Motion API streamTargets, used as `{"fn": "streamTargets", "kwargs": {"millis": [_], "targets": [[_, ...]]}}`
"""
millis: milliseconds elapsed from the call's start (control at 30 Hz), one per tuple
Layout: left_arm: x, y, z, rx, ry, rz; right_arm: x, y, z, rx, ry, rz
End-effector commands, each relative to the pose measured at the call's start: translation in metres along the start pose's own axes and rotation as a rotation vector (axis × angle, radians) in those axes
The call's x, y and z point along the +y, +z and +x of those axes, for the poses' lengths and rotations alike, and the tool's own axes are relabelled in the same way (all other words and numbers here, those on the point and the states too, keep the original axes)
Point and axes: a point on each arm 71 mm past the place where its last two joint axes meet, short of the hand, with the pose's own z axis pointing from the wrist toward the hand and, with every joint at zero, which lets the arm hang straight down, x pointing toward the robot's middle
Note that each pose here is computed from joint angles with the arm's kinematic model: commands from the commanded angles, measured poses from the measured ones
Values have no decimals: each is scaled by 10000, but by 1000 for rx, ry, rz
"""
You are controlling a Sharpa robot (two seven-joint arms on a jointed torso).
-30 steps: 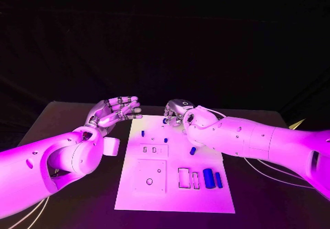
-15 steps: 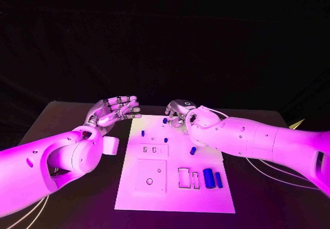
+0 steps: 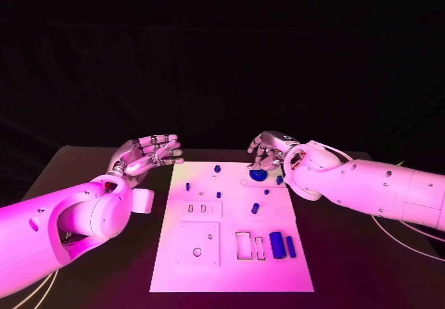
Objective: Assemble the parts on the task board
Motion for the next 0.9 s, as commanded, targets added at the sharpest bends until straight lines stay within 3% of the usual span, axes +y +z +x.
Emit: {"fn": "streamTargets", "kwargs": {"millis": [33, 367, 900], "targets": [[-20, 3, 14, 22, -10, 16, -109, -63, -14, 71, 66, 31], [-20, -3, 26, 29, -13, 15, -403, -79, -49, 110, 68, 111], [-13, 5, 46, 36, -17, 13, -387, -1, 197, 140, 67, 121]]}}
